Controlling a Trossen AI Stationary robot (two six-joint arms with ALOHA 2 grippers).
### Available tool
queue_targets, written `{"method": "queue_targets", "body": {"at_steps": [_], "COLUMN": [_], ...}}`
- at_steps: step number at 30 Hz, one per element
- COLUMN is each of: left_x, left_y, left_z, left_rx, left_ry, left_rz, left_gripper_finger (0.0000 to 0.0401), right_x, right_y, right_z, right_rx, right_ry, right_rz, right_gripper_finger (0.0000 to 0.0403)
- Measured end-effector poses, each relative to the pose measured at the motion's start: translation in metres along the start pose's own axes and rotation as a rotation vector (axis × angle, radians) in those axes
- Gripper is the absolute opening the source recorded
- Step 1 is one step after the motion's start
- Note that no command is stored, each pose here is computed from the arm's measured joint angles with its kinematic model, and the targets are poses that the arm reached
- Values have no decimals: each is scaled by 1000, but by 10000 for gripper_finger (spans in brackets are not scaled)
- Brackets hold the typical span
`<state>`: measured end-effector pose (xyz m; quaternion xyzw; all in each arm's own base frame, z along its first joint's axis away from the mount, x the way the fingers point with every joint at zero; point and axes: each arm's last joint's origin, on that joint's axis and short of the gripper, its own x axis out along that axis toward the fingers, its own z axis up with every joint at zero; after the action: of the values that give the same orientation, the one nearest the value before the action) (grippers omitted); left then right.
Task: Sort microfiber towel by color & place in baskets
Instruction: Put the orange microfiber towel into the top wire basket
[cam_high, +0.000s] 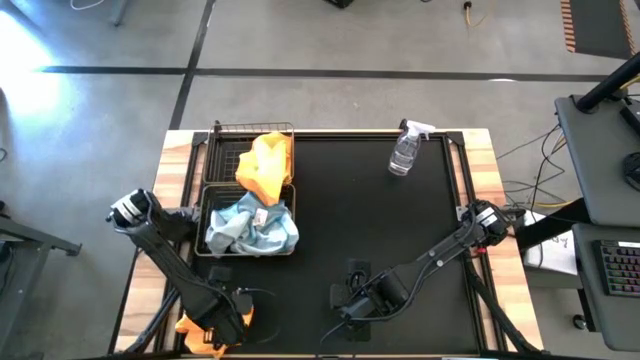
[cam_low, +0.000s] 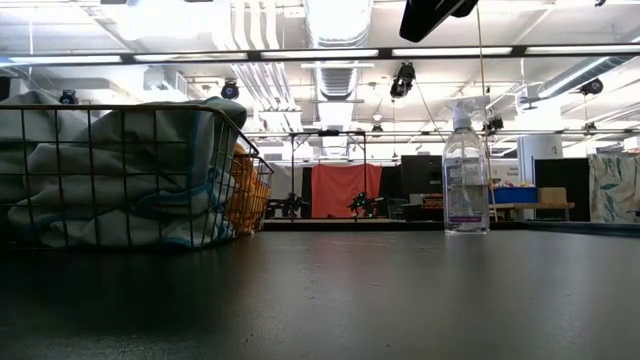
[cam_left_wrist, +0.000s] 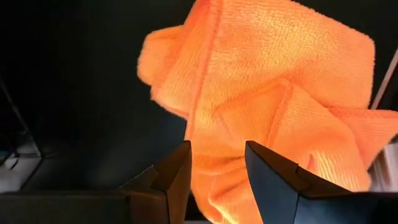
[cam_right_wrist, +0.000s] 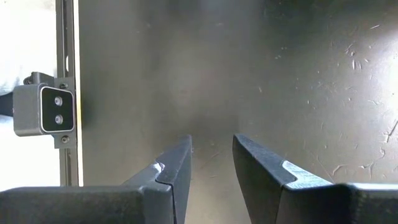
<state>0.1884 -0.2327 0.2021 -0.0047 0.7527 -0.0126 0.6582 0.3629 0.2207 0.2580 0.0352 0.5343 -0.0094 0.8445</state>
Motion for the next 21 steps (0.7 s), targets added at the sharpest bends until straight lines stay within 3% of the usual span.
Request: {"method": "queue_targets", "body": {"at_steps": [11, 21], "left_x": [27, 34], "left_y": [-17, -26], "left_z": [15, 20], "left_rx": [48, 40], "left_ry": [-26, -74], "left_rz": [-27, -65], "left_gripper_finger": [135, 135], "right_x": [0, 0], "right_y": [0, 0], "right_z": [0, 0], "right_rx": [-9, -45], "right_ry": [1, 3], "right_rz": [-1, -2], "right_gripper_finger": [112, 112]}}
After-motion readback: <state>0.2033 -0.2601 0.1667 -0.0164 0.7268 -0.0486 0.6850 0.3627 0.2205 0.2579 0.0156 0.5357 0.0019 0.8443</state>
